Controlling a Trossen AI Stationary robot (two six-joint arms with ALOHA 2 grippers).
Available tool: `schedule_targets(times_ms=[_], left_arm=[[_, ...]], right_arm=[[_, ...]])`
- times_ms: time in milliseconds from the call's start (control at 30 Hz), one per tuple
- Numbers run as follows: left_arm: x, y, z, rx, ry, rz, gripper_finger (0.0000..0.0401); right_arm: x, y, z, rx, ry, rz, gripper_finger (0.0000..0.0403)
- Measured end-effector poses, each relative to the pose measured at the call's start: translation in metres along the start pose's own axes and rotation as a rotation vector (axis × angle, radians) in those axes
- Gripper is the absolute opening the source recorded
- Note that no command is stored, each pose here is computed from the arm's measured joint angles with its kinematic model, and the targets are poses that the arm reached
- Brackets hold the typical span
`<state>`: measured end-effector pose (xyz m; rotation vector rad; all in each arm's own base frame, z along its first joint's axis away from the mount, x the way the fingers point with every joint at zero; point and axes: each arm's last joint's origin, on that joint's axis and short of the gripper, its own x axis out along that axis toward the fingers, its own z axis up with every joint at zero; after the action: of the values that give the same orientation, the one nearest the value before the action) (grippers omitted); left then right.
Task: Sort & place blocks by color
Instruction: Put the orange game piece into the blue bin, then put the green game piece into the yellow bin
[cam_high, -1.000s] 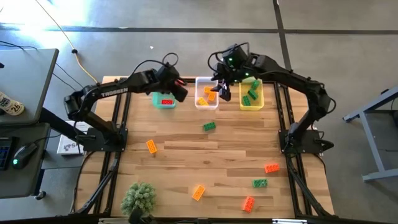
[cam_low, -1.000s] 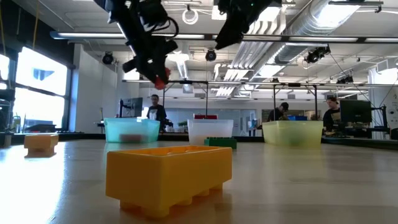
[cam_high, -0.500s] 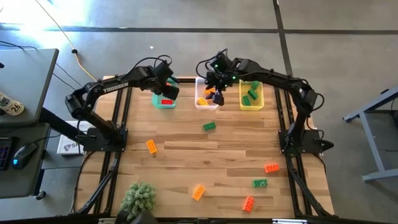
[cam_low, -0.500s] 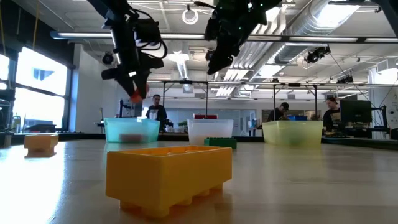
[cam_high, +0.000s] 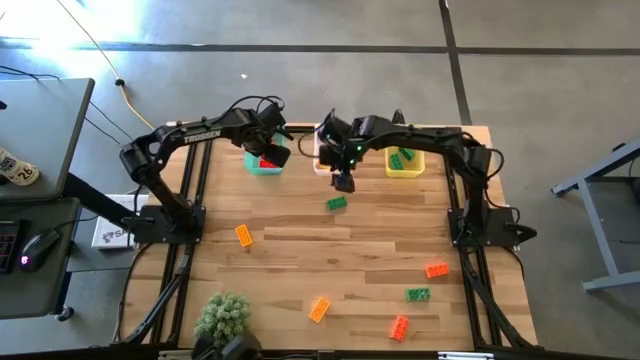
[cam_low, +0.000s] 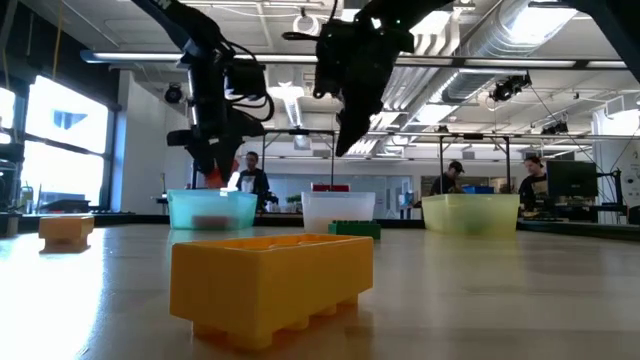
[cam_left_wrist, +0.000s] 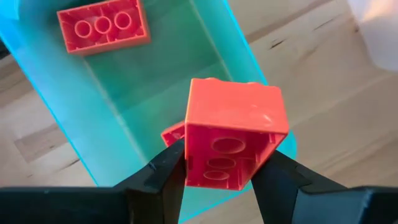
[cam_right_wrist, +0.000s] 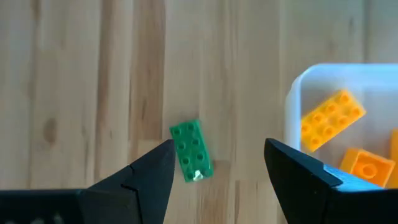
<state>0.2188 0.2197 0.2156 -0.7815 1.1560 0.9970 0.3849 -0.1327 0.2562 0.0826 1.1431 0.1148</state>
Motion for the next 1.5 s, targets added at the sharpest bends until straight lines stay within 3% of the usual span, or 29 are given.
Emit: schedule_targets(times_ms=[433, 800, 1067, 1200, 1367, 1500], left_arm=[[0.005, -0.001, 0.0, 0.042, 0.016, 0.003, 0.0214], [0.004, -0.004, -0.001, 0.086, 0.063, -0.12, 0.0216], [-0.003, -0.005, 0.002, 0.086, 0.059, -0.124, 0.0218], [-0.012, -0.006, 0.008, 0.112, 0.04, -0.129, 0.0218], [-0.02, -0.008, 0.013, 0.129, 0.014, -0.138, 0.0218], [-0.023, -0.008, 0.015, 0.129, 0.003, -0.142, 0.0218]], right_arm=[[0.042, 0.026, 0.002, -0.172, 0.148, -0.001, 0.0234], [0.087, 0.03, -0.001, -0.206, 0.243, -0.016, 0.0234], [0.121, 0.029, -0.011, -0.179, 0.35, -0.035, 0.0231], [0.126, 0.028, -0.013, -0.146, 0.373, -0.047, 0.0204], [0.125, 0.029, -0.013, -0.113, 0.373, -0.039, 0.0114], [0.121, 0.029, -0.012, -0.097, 0.363, -0.036, 0.011]])
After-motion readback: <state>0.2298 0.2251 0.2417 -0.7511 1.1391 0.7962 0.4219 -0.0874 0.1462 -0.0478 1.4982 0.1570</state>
